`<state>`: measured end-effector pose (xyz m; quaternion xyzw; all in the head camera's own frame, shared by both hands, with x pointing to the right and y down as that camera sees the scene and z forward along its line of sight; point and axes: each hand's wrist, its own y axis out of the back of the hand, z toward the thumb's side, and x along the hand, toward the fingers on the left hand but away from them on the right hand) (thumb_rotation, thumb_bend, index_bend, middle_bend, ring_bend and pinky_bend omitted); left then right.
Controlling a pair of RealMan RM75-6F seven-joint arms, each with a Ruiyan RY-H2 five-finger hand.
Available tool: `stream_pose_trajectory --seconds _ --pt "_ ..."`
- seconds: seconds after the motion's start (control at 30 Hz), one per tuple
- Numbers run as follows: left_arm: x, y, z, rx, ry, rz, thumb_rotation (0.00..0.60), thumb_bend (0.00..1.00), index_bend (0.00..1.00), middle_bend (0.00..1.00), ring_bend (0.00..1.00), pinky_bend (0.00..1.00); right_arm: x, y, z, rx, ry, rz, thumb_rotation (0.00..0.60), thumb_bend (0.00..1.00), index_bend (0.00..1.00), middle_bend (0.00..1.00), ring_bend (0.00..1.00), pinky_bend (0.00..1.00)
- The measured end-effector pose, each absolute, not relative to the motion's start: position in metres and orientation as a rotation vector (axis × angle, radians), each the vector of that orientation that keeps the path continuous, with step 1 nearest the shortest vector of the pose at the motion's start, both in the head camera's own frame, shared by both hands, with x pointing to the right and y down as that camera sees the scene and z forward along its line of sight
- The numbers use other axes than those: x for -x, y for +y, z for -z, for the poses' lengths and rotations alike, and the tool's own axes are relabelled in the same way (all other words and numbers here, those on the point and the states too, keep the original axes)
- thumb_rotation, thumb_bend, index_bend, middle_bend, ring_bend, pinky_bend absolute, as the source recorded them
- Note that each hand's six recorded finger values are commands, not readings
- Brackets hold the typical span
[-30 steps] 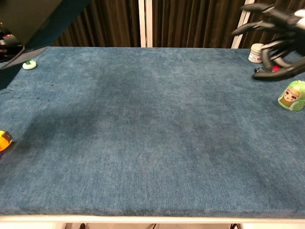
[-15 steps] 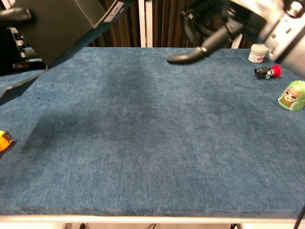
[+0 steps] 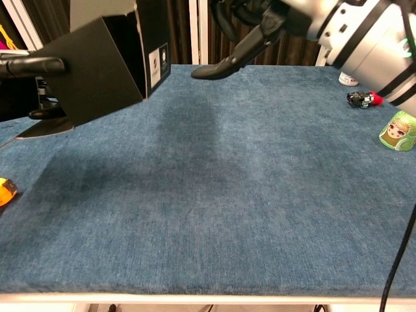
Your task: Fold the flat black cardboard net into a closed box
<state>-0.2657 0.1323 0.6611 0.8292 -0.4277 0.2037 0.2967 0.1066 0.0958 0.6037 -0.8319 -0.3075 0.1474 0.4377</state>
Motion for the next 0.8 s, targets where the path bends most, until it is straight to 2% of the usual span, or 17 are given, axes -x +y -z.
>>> stream_pose_trajectory --seconds 0.23,0.53,0.8 --pt "0.262 0.134 -0.667 -2.274 -1.148 -0.597 0.6 0.0 0.27 0.29 0.54 0.85 -0.088 0.105 -0.611 1.948 -0.708 -0.325 0.6 0.0 0.31 0.35 0.75 1.0" --pt "0.253 0.141 -0.679 -2.358 -1.172 -0.669 0.6 0.0 0.27 0.29 0.54 0.85 -0.079 0.113 -0.623 1.826 -0.657 -0.296 0.6 0.0 0.37 0.36 0.77 1.0" --pt "0.239 0.151 -0.698 -2.406 -1.174 -0.714 0.6 0.0 0.28 0.29 0.54 0.85 -0.079 0.124 -0.647 1.771 -0.552 -0.325 0.6 0.0 0.4 0.37 0.77 1.0"
